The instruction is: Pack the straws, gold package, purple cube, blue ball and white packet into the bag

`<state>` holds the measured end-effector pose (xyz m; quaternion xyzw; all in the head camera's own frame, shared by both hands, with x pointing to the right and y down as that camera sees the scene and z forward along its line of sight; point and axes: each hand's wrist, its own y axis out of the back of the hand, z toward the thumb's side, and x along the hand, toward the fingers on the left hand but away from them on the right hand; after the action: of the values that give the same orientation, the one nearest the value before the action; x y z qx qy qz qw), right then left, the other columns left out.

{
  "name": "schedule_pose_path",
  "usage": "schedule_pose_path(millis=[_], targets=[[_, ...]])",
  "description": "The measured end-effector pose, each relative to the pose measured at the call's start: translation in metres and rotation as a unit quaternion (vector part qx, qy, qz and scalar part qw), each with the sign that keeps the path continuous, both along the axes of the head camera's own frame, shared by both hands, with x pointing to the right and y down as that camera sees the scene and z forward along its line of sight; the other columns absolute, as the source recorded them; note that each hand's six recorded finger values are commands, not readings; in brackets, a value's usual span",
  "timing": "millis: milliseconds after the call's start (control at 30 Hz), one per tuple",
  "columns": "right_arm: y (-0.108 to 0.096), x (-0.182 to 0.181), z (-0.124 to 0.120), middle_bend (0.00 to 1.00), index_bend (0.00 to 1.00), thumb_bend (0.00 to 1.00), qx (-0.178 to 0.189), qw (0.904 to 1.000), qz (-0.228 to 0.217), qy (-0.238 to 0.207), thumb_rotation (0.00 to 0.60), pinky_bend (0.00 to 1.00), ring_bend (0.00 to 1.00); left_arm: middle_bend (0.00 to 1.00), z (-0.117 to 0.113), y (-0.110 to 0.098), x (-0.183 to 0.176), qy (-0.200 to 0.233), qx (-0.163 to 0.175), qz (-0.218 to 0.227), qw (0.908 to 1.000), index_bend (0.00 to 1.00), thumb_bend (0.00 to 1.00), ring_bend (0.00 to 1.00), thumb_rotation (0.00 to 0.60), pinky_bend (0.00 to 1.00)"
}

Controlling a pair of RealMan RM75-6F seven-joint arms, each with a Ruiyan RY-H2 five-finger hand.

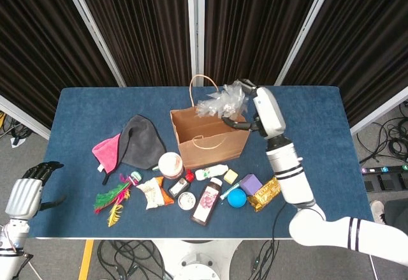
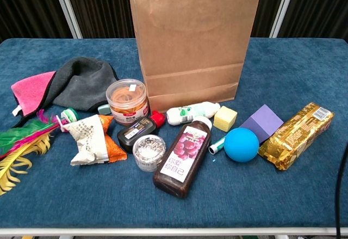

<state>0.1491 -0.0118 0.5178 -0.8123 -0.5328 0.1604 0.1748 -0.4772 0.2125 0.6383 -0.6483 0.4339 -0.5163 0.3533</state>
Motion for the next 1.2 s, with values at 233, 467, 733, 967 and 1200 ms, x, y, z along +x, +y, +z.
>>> schedule_pose_path(millis=[233, 467, 733, 967, 1200], targets=[[0.016, -0.039, 0.022, 0.45, 0.55, 0.21, -0.02, 0.9976, -0.017, -0.064, 0.6, 0.32, 0.29, 0.35, 0.001, -0.002, -0.004, 0.004, 0.001, -0.007, 1.0, 0.3, 0.18, 0.23, 0.6, 0.27], [0.013, -0.036, 0.042, 0.45, 0.55, 0.21, -0.033, 0.9978, 0.003, -0.057, 0.6, 0.32, 0.29, 0.35, 0.003, -0.003, -0.006, 0.006, 0.001, -0.009, 0.9999, 0.3, 0.18, 0.23, 0.6, 0.27], [0.013, -0.035, 0.053, 0.23, 0.19, 0.0, -0.062, 0.9964, -0.005, -0.057, 0.6, 0.08, 0.07, 0.35, 0.005, -0.002, -0.004, 0.013, -0.003, -0.009, 0.9999, 0.3, 0.18, 0.23, 0.6, 0.27], [0.012, -0.034, 0.047, 0.1, 0.0, 0.0, -0.066, 0.9939, -0.028, -0.084, 0.6, 0.0, 0.0, 0.35, 0.005, -0.002, -0.004, 0.015, -0.003, -0.012, 0.9998, 0.3, 0.18, 0.23, 0.6, 0.27], [0.004, -0.025, 0.028, 0.1, 0.0, 0.0, -0.034, 0.9949, -0.017, -0.093, 0.6, 0.0, 0.0, 0.35, 0.005, -0.004, -0.003, 0.018, -0.002, -0.012, 0.9998, 0.3, 0.18, 0.23, 0.6, 0.27]])
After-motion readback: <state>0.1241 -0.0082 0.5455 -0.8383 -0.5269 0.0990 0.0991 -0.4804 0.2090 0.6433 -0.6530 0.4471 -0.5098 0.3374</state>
